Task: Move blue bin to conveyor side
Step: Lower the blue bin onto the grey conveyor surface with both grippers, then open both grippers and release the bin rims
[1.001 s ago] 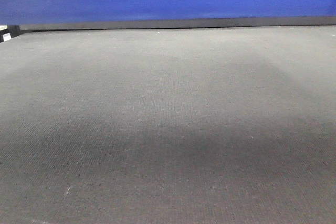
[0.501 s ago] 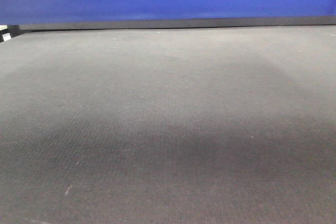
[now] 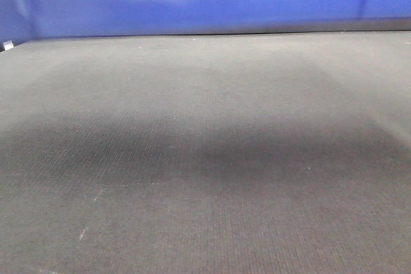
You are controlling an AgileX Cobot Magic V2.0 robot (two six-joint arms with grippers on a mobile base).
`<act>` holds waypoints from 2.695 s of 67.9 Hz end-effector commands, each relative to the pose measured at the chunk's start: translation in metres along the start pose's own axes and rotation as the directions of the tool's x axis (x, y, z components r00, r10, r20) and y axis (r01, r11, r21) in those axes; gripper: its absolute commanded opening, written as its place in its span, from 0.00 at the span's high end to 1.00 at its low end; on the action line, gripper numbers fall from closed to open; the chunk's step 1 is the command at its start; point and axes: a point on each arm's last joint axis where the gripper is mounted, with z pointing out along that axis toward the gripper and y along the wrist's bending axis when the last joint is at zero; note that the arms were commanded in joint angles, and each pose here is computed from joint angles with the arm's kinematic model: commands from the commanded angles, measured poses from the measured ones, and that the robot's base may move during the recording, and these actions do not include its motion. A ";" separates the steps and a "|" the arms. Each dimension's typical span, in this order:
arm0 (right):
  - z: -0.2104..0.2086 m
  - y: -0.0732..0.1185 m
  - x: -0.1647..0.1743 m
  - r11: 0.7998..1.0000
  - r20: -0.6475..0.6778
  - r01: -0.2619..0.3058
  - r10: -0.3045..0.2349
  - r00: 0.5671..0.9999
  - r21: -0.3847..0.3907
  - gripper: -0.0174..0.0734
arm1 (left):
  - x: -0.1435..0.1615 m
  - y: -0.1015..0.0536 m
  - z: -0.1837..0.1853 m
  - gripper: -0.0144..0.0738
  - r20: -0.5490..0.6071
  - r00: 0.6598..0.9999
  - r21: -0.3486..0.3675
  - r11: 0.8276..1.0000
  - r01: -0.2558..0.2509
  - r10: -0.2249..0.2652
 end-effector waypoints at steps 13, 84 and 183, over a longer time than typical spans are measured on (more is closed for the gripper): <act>0.056 -0.011 -0.008 0.999 -0.061 -0.034 0.035 0.998 0.014 0.89 | -0.002 -0.010 0.056 0.83 -0.079 0.996 -0.002 0.999 -0.035 0.034; 0.103 -0.020 -0.001 0.999 -0.167 -0.036 0.041 0.985 0.032 0.18 | 0.004 -0.015 0.103 0.16 -0.178 0.982 -0.024 0.997 -0.067 0.062; -0.074 0.004 0.248 0.988 0.706 0.004 -0.115 0.699 0.157 0.88 | 0.214 0.029 -0.103 0.85 0.641 0.766 0.038 0.995 -0.090 0.045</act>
